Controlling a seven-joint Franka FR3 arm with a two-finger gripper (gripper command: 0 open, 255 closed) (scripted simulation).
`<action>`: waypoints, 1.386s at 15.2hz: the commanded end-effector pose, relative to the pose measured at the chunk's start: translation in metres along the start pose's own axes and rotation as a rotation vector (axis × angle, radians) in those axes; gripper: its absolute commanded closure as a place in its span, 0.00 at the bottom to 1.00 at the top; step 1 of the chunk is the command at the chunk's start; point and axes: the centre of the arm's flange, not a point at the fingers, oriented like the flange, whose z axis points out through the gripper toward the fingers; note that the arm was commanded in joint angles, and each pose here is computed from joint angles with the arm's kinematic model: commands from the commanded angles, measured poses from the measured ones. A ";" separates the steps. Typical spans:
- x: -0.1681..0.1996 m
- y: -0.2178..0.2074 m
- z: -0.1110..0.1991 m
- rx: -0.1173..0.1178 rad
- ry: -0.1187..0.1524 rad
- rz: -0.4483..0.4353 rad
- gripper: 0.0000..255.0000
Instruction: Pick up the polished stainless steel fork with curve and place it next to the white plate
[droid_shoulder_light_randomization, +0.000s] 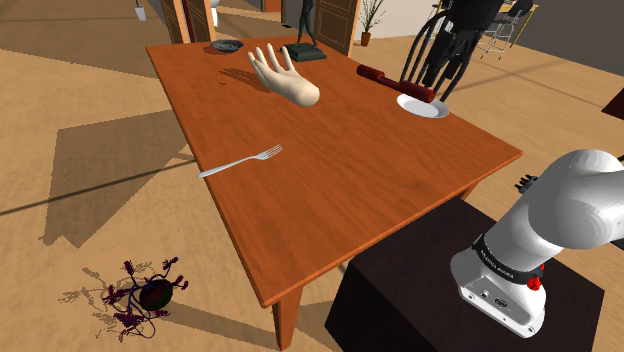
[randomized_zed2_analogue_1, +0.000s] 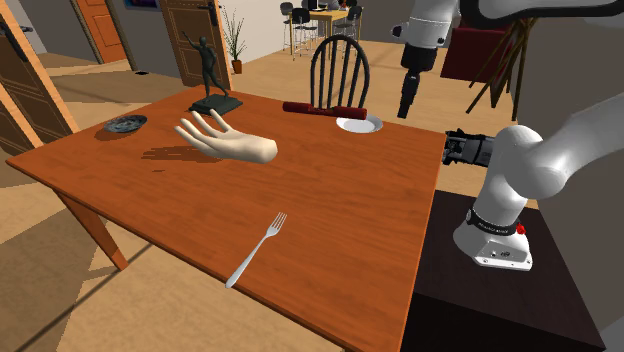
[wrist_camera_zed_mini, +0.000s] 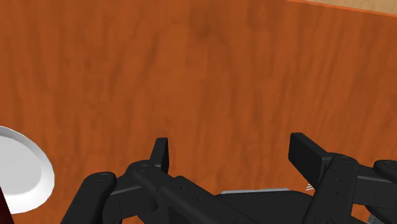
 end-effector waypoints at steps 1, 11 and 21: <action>0.000 0.000 0.000 0.000 0.000 0.000 0.00; 0.110 -0.051 0.060 -0.007 -0.030 -0.326 0.00; 0.197 -0.135 0.124 -0.015 -0.061 -0.651 0.00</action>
